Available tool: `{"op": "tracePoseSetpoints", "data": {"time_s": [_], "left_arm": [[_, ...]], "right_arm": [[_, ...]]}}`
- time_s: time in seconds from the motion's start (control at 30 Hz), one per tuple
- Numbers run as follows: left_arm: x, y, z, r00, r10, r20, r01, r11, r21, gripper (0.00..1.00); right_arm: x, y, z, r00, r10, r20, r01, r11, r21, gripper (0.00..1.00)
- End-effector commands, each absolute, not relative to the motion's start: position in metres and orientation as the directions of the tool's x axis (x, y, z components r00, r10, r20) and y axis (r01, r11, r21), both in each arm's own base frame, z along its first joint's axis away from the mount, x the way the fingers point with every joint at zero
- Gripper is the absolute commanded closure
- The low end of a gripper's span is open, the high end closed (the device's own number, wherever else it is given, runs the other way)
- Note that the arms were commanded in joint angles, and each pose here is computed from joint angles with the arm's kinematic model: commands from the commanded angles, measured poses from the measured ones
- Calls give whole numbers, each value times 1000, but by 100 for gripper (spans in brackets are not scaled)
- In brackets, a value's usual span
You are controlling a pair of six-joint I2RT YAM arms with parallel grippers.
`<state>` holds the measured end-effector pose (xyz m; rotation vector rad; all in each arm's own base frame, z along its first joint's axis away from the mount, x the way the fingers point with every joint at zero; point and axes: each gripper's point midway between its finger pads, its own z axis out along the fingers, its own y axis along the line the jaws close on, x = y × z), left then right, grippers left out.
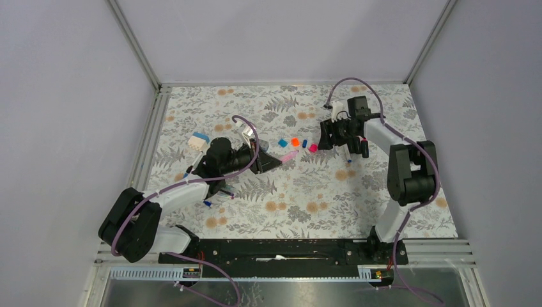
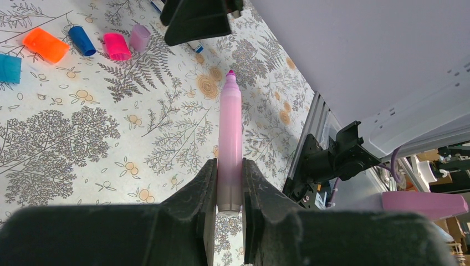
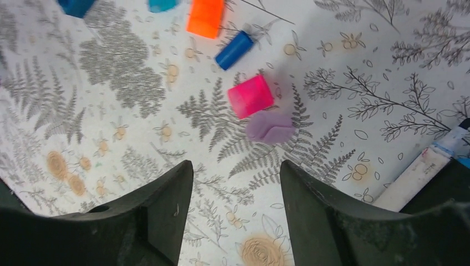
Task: Open the pen caps
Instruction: Place the pen cap at the center of the board.
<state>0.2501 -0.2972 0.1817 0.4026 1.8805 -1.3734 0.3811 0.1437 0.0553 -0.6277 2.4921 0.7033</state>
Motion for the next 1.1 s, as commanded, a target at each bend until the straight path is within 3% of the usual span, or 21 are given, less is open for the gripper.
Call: {"op": "tracePoseSetpoints", "data": {"time_s": [0.0,0.17,0.3,0.4,0.5,0.73,1.07], "left_arm": [[252,-300,210,-607,-215,-765,695,323,-642,100],[246,-305,215,-621,-219,-753,697,286,-658,100],[246,-312,211,-638,-218,-739,682,285,-673,100],[251,-322,202,-670,-189,-718,656,303,-691,100],[259,-333,190,-710,-129,-692,623,341,-704,100],[255,-362,178,-766,19,-642,610,333,-719,100],[239,-388,176,-809,113,-576,584,253,-771,100]], "right_arm": [[367,154,104,-678,-321,-661,-642,696,320,34],[323,160,140,-507,-386,-771,-801,542,255,28],[268,171,173,-312,-375,-873,-923,340,183,10],[233,179,181,-276,-351,-895,-957,191,220,8],[211,181,185,-170,-344,-923,-985,71,155,6],[206,177,185,186,-369,-911,-980,-136,-145,0],[241,186,174,284,-474,-833,-958,-170,-230,3]]}}
